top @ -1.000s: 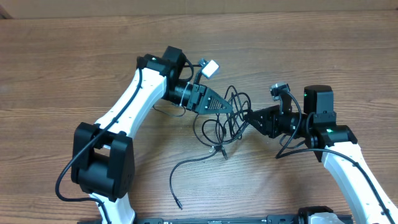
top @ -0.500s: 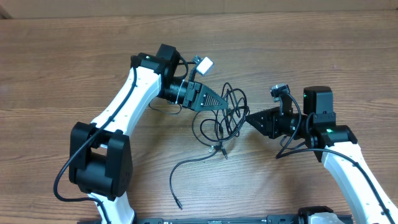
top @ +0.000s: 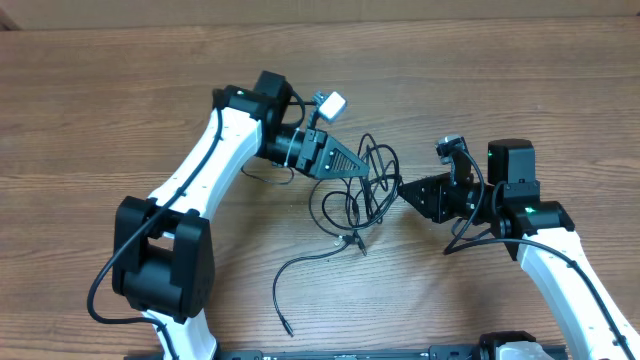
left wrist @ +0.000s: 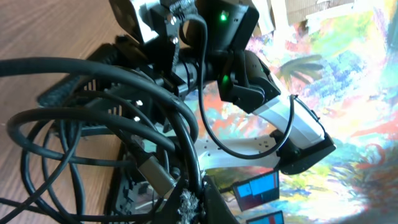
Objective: Untangle cables
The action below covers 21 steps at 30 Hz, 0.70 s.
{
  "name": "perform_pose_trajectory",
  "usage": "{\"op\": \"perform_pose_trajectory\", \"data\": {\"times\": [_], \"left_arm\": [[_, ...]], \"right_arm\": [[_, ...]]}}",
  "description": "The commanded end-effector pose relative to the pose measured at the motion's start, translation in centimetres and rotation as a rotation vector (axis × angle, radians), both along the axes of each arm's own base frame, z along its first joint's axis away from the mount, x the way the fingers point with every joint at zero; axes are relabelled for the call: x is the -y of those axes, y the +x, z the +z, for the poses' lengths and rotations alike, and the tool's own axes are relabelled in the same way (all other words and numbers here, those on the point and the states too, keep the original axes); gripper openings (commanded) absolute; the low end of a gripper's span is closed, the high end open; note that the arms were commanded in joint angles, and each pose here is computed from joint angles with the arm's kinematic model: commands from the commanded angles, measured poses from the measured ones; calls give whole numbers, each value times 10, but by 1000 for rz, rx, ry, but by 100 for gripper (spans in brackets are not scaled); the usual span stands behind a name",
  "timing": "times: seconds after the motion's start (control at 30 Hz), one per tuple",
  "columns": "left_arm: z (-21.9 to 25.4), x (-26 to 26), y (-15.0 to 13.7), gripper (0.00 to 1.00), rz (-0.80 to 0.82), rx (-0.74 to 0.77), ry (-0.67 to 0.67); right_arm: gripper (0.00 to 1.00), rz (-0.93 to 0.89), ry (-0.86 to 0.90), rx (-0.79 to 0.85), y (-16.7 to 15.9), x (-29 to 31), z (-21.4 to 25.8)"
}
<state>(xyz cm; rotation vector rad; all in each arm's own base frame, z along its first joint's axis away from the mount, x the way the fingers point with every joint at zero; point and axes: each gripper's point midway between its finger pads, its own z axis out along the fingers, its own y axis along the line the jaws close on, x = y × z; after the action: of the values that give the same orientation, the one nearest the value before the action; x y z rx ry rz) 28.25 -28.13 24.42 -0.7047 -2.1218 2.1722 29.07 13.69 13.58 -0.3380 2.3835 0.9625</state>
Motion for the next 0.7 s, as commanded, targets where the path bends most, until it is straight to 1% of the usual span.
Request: {"op": "perform_pose_trajectory", "data": {"times": [0.0,0.2,0.33,0.47,0.67], "left_arm": [[21,10,-11,4,-37,22,-50],[30,19,-16,4,-64,21,-50],[43,22,-14,4,-72,-32,-29],[58,26,-13,4,-79,-58,-19],[73,28,-11,4,-84,-24,-32]], "right_arm": [[29,14,1,9,0,-2,1],[29,34,28,7,-3,-6,4],[29,55,57,13,-4,-11,8],[29,108,126,57,-5,-20,23],[29,207,243,159,-5,-34,52]]}}
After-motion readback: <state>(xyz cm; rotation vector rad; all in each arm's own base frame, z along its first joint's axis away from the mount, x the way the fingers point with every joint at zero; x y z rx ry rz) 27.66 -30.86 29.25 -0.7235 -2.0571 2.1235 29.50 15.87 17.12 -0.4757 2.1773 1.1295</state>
